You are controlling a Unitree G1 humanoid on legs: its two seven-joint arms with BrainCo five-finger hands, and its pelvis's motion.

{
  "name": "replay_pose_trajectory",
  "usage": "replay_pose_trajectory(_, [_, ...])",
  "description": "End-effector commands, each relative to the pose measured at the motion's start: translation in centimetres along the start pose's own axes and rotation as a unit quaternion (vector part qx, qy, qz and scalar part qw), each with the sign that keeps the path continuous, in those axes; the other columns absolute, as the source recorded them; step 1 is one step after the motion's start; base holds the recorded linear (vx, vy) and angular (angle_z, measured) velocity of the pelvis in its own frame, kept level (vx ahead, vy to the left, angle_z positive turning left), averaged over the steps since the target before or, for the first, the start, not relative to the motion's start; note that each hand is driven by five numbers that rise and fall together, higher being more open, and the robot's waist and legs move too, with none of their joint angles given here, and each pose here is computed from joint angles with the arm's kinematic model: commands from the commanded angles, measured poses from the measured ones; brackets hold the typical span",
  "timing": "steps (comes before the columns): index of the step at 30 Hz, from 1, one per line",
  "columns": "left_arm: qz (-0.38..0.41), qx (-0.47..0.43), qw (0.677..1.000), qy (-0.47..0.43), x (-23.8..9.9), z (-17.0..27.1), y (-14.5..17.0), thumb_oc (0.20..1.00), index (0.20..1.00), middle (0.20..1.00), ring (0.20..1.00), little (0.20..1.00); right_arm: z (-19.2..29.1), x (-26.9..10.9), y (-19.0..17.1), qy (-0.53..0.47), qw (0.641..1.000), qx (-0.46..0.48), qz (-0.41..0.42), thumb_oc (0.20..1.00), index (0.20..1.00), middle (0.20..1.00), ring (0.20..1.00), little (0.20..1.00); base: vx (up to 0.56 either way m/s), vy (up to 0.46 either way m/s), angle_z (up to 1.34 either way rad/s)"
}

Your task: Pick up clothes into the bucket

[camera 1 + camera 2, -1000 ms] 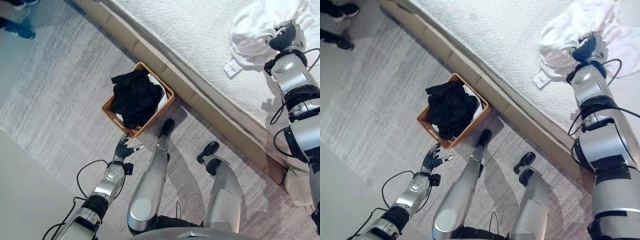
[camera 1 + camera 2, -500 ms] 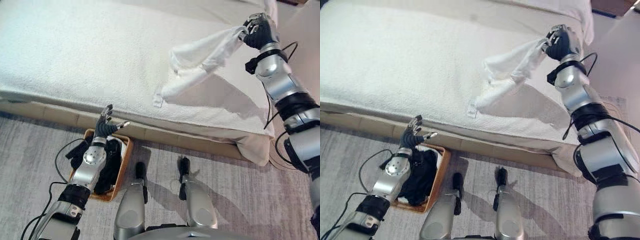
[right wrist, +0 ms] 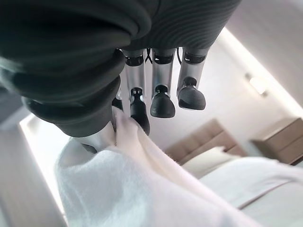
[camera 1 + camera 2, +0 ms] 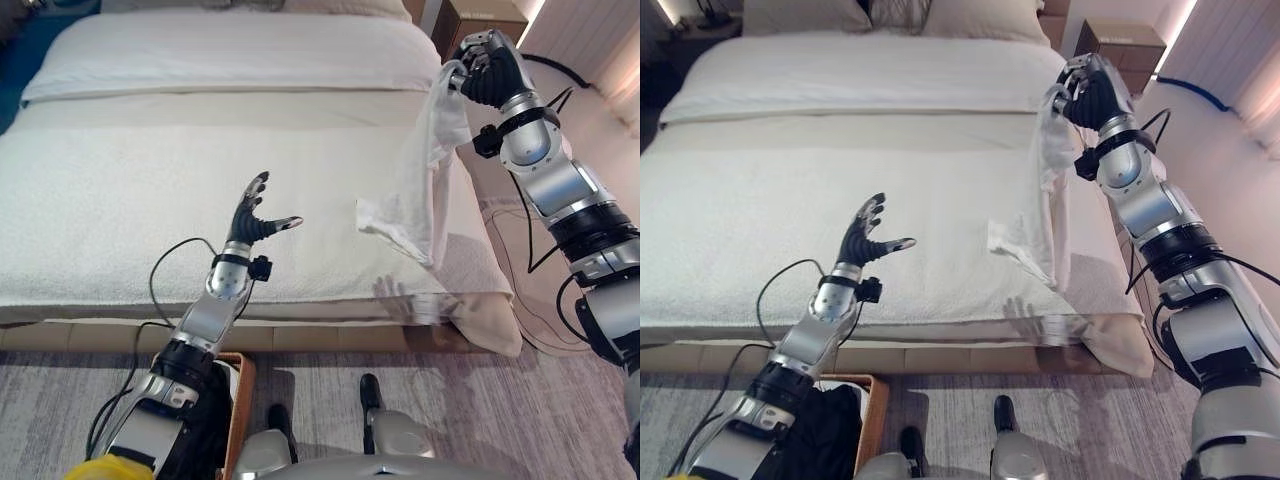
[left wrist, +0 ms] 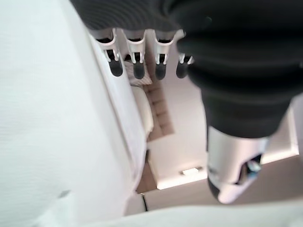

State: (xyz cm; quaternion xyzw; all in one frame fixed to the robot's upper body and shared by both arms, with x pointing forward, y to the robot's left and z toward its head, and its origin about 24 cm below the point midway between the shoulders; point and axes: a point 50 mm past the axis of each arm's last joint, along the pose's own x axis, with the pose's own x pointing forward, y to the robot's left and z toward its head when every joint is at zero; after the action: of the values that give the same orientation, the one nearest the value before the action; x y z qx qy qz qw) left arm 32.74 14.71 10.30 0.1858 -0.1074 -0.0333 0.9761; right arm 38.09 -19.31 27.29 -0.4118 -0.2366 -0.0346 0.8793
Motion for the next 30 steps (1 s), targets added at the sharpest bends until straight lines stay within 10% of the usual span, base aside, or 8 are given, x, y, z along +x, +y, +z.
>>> replay_pose_trajectory(1, [-0.023,0.035,0.999,-0.029,0.7,0.9,-0.4,1.000,1.000,1.000,1.000,1.000,2.3,0.3,-0.8,-0.056,0.998,0.035,0.006,0.200,0.200,0.200,0.200,0.200,0.05,-0.016,0.08])
replay_pose_trajectory(26, [-0.264,-0.115,0.955,-0.070,1.8,7.2,-10.0,1.000,1.000,1.000,1.000,1.000,8.3,-2.9,4.5,-0.172,0.935,0.232,0.204,0.200,0.200,0.200,0.200,0.200,0.01,-0.005,0.03])
replay_pose_trajectory(27, [-0.266,-0.124,0.954,-0.065,1.8,7.1,-10.1,0.589,0.589,0.589,0.589,0.589,8.3,-3.0,4.4,-0.173,0.936,0.231,0.203,0.200,0.200,0.200,0.200,0.200,-0.01,0.002,0.09])
replay_pose_trajectory(29, [-0.261,-0.141,0.954,-0.053,1.7,6.6,-10.0,0.200,0.200,0.200,0.200,0.200,8.3,-3.1,4.3,-0.175,0.936,0.230,0.200,0.200,0.200,0.200,0.200,0.200,-0.01,-0.001,0.06])
replay_pose_trajectory(30, [-0.260,-0.148,0.953,-0.046,1.6,6.4,-9.9,0.200,0.200,0.200,0.200,0.200,8.3,-3.1,4.1,-0.176,0.937,0.230,0.195,0.200,0.200,0.200,0.200,0.200,0.00,0.000,0.00])
